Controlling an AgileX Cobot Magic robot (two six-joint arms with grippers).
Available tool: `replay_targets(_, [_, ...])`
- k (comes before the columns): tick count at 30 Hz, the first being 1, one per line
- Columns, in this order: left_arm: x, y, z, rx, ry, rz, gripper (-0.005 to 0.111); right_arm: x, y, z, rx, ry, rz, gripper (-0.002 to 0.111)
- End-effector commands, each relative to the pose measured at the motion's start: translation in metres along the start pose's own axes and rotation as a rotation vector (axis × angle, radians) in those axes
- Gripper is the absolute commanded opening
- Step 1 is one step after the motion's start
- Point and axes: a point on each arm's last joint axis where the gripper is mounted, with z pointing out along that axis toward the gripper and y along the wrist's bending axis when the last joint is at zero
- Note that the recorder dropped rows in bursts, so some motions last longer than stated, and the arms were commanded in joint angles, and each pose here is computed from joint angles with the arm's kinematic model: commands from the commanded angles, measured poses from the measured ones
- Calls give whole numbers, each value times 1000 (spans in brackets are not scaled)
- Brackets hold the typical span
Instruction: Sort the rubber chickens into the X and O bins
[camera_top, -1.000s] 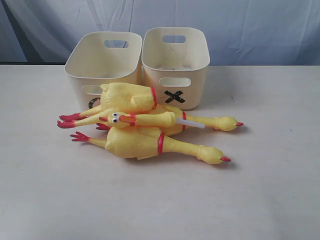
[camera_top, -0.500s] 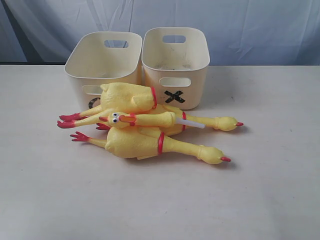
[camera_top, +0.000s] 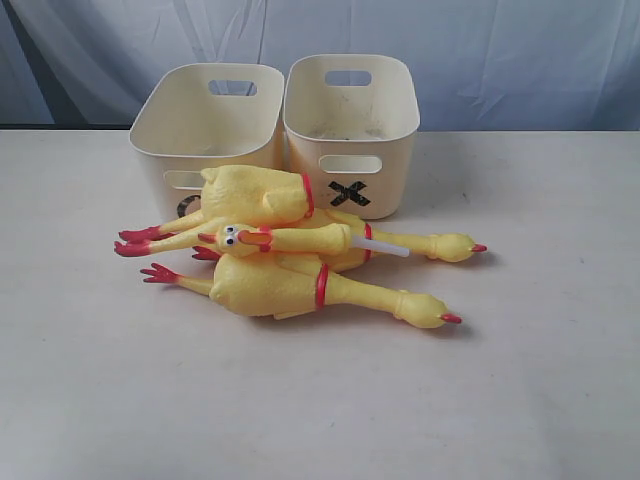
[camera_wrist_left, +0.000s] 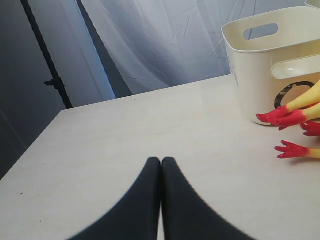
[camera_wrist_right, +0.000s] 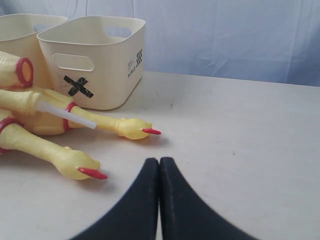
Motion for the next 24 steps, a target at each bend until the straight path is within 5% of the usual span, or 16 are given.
replay_targets(1, [0, 0, 0, 0, -2, -3, 0, 1, 0, 0, 4, -8, 5, 0])
replay_targets(19, [0, 1, 0, -10, -4, 34, 0, 1, 0, 0, 4, -8, 5, 0])
replay_targets(24, [-9, 1, -1, -8, -109, 3, 0, 1, 0, 0, 4, -8, 5, 0])
